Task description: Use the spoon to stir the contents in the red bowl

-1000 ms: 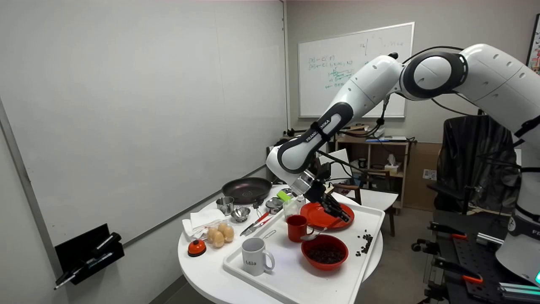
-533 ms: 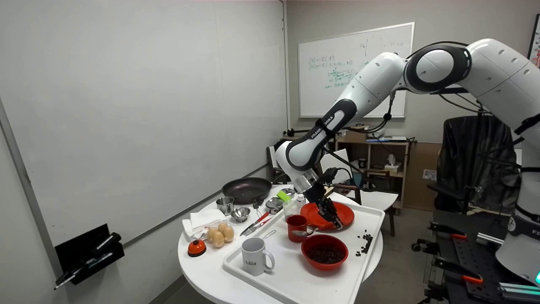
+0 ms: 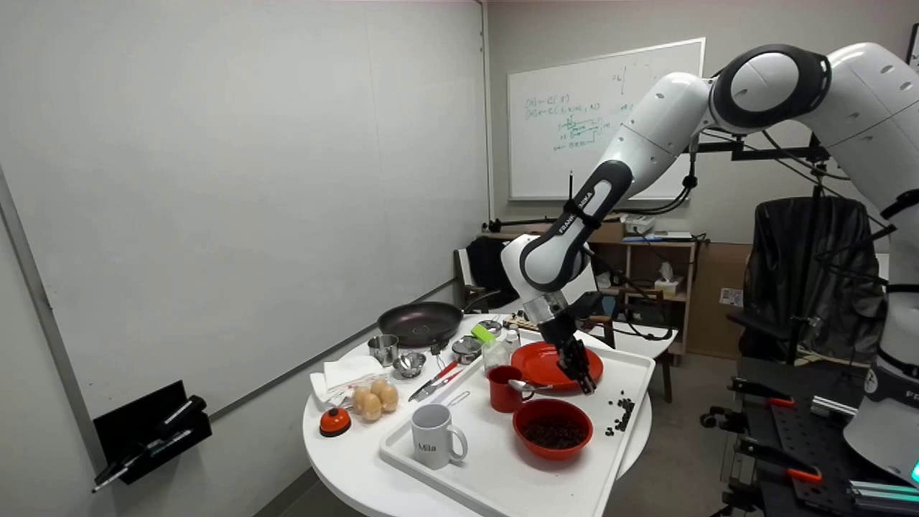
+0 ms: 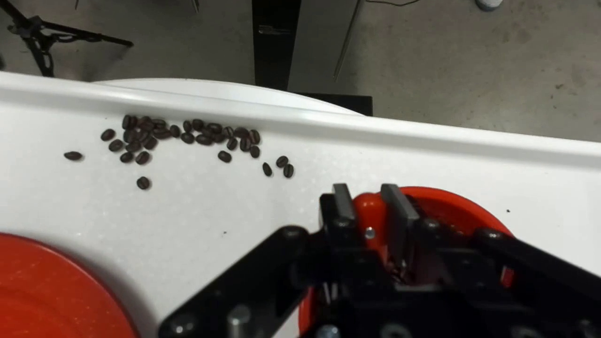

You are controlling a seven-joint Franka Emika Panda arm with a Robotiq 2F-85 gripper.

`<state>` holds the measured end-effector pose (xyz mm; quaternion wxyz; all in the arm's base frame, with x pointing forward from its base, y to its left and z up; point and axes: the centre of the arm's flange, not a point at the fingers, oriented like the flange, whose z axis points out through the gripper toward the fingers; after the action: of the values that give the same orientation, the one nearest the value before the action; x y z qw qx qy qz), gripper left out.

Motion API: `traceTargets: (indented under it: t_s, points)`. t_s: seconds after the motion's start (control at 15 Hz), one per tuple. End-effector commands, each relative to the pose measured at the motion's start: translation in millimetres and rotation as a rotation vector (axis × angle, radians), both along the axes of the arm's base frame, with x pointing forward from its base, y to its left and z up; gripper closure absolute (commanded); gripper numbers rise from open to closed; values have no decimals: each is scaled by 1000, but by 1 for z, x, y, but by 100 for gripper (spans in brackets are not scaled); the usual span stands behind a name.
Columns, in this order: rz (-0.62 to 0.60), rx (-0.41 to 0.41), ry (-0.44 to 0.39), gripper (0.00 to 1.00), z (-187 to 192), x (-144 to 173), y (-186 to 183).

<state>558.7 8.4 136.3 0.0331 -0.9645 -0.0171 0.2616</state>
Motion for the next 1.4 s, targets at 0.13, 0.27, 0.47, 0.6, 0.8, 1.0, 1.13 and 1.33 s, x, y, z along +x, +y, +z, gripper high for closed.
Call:
traceTargets:
  t_s: [0.13, 0.27, 0.47, 0.6, 0.8, 1.0, 1.13, 1.33]
  points:
    - [-124, -3, -89, 91, 5, -70, -46]
    - [-150, -13, -107, 91, 3, -86, -61]
    - [-165, -41, -120, 91, -3, -98, -75]
    - [-143, -52, -126, 91, -7, -94, -74]
    - [-95, -65, -150, 91, -13, -75, -67]
    - [-67, -69, -188, 91, -22, -54, -63]
    - [-69, -68, -215, 91, -30, -41, -67]
    - [-82, -62, -225, 91, -45, -25, -76]
